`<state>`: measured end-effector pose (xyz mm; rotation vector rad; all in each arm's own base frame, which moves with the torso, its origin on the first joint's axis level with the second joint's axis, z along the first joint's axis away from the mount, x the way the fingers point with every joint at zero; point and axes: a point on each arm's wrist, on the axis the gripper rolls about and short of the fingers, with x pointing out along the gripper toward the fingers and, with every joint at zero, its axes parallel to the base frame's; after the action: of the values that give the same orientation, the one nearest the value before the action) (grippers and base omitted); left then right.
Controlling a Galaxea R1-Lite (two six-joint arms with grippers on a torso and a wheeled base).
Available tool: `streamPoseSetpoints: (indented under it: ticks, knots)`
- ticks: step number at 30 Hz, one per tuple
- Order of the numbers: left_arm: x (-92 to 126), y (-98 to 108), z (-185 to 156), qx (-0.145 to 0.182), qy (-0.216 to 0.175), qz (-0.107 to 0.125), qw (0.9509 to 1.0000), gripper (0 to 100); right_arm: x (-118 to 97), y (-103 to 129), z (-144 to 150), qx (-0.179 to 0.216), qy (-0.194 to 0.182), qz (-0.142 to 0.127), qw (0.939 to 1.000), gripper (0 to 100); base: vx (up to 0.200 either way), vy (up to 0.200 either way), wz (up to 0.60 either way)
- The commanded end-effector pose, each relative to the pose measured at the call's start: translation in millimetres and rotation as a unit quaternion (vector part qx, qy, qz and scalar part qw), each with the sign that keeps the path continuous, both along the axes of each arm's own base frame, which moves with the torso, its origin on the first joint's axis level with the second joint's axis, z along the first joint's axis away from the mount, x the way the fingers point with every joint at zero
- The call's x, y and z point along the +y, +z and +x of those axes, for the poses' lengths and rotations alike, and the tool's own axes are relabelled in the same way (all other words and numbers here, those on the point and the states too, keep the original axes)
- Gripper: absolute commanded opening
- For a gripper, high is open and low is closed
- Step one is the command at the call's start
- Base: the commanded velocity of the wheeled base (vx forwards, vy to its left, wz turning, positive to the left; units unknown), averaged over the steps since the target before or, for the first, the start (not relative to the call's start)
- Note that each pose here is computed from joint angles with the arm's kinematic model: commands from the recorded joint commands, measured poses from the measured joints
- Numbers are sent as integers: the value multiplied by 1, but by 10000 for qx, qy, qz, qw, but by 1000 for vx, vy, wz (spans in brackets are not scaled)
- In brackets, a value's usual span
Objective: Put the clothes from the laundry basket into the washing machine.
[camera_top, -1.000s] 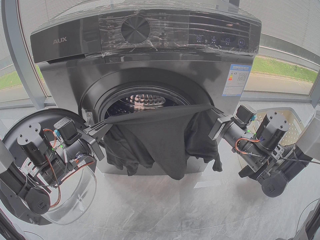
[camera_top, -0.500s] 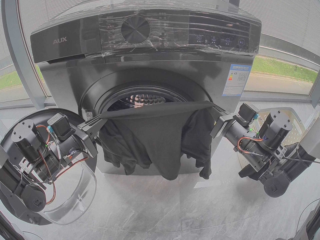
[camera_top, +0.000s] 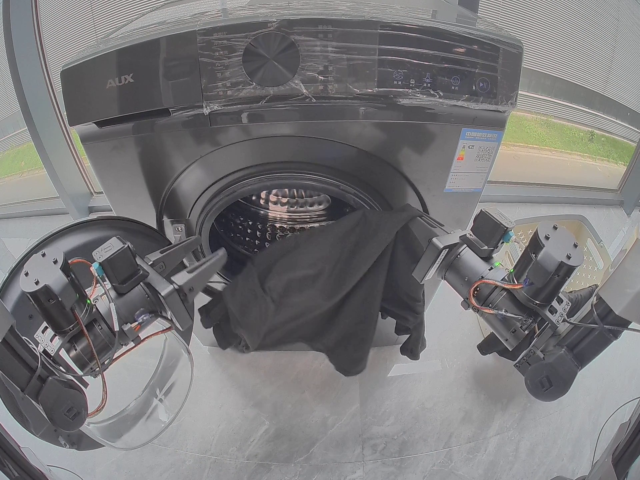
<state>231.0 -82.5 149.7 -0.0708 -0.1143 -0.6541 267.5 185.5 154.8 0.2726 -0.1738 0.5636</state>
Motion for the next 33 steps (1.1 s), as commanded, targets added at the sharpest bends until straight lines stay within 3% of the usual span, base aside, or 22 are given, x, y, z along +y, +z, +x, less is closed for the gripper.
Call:
streamPoseSetpoints:
  ticks: [1, 8, 18, 26, 33]
  knots:
    - [1, -6, -10, 145, -204, 94, 9996, 100, 2, 0, -1, -6, 47, 10, 10000, 0, 0, 0, 0]
    - [0, -17, -10, 358, -307, 220, 9986, 100, 7, 0, -5, 4, 148, 12, 9999, 0, 0, 0, 0]
    - [-7, -49, 4, 769, -319, 635, 9945, 100, 26, -2, -22, 55, 585, 6, 9983, 0, 0, 0, 0]
    - [-16, -53, 2, 850, -475, 670, 9930, 100, 41, 2, -42, 15, 929, 39, 9957, 0, 0, 0, 0]
    - [-39, -57, -1, 949, -920, 618, 9893, 100, 53, 0, -50, 20, 1213, -6, 9926, 0, 0, 0, 0]
